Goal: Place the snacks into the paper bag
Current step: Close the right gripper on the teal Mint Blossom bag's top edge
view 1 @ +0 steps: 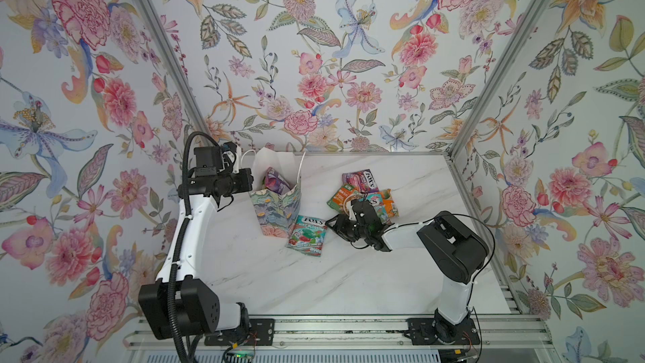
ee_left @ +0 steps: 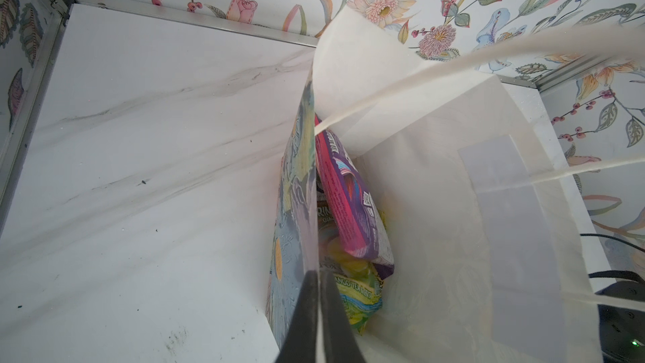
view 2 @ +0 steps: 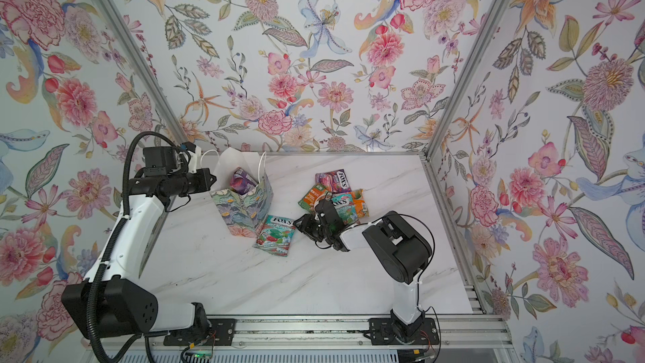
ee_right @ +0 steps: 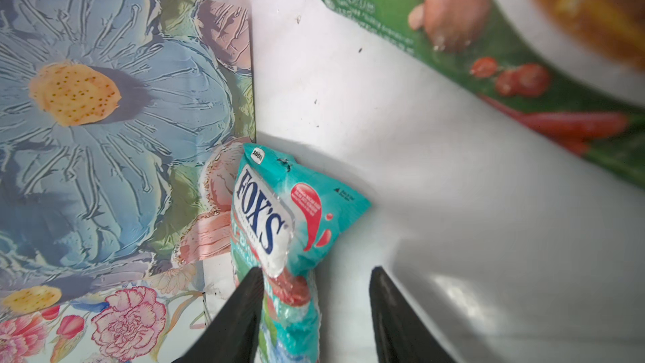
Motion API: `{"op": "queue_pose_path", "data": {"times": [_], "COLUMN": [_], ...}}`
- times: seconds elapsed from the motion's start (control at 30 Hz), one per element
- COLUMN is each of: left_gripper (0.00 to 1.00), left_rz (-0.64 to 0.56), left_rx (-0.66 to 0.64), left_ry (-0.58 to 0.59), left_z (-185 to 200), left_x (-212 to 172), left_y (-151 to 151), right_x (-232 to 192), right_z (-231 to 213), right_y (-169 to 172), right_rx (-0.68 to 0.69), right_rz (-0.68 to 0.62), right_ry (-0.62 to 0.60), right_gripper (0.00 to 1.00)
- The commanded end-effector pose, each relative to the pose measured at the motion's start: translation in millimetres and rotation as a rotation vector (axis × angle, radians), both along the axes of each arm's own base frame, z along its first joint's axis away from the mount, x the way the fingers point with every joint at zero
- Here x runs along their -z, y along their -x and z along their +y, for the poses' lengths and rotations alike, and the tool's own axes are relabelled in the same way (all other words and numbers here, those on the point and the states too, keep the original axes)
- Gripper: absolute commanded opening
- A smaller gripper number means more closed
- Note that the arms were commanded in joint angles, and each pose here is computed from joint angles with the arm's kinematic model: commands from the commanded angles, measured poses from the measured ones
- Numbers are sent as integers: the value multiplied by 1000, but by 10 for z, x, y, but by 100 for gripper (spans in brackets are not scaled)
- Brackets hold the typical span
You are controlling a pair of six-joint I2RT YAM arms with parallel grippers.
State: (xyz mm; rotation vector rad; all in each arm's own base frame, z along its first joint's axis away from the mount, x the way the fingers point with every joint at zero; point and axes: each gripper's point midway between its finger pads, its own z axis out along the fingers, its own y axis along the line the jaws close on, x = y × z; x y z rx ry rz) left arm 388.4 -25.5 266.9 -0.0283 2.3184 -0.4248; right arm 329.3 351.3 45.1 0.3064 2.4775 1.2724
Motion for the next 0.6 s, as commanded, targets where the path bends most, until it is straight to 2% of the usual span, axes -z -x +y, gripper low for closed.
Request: {"op": "queue_pose_path", "data": {"times": [0.0,0.57], "left_gripper": [2,2], "left_rz": [-24,-16], "left_rx": [17,20], "left_ry": [13,10], "left_z": [-54,-53], "left_x": [-69,-52], "left_y": [13,19], "right_x": [-57,7], "right_z": [105,293], "right_y": [-110,-240], "right_rx": [30,25], "right_rz": [-17,8], "right_ry": [-25,-80], "right_gripper": [51,48]}}
